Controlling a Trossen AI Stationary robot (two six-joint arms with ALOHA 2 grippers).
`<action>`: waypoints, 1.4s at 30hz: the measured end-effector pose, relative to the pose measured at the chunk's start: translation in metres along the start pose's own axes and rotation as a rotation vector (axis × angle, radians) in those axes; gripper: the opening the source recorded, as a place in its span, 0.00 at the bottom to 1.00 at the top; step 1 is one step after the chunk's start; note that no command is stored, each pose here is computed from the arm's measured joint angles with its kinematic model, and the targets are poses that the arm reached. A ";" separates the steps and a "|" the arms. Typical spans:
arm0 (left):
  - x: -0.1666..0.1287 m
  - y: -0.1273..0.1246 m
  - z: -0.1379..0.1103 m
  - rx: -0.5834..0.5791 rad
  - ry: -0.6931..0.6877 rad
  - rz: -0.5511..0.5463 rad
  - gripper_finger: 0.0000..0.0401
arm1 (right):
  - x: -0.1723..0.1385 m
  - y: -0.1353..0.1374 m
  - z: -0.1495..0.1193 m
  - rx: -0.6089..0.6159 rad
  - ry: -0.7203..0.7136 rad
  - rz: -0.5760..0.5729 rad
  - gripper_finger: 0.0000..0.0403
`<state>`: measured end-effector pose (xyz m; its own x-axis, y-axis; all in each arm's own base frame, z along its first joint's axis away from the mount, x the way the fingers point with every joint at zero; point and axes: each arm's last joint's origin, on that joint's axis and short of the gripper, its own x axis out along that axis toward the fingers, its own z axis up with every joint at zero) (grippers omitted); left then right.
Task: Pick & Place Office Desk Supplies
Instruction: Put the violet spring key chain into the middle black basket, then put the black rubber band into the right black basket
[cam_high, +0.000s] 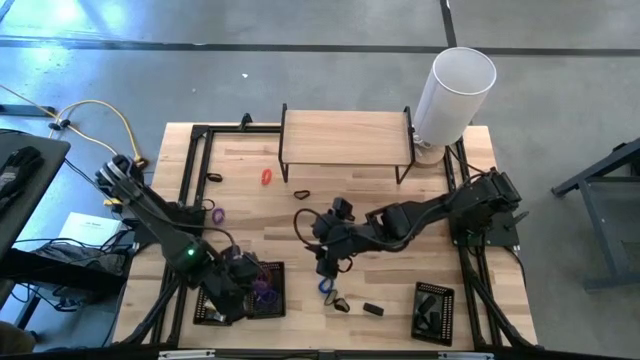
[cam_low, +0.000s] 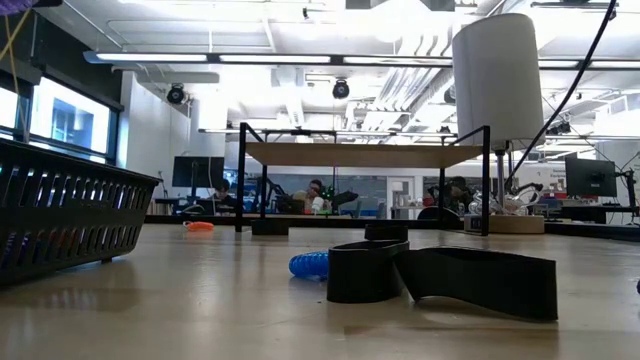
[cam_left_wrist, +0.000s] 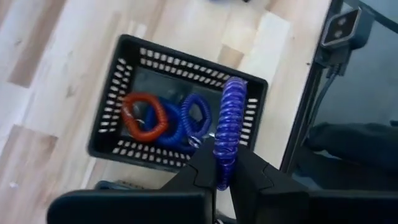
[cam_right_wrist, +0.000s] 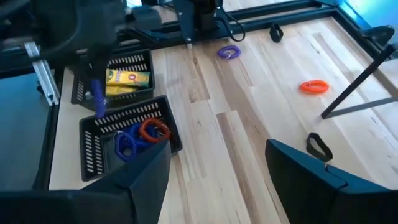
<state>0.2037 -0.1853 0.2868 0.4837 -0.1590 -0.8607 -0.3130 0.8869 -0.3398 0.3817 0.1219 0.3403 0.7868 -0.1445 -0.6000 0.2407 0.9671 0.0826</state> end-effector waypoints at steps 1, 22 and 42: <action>0.002 -0.001 0.000 0.001 0.008 -0.004 0.03 | 0.000 0.000 0.001 -0.005 -0.004 0.004 0.62; 0.036 0.008 -0.009 -0.124 -0.036 -0.122 0.04 | -0.002 0.010 0.001 -0.032 -0.010 0.101 0.62; 0.027 0.016 -0.004 -0.137 -0.018 -0.148 0.30 | -0.003 0.012 -0.001 -0.042 -0.009 0.104 0.62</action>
<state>0.2084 -0.1769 0.2565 0.5471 -0.2743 -0.7908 -0.3452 0.7868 -0.5117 0.3817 0.1336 0.3427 0.8114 -0.0447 -0.5828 0.1334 0.9849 0.1101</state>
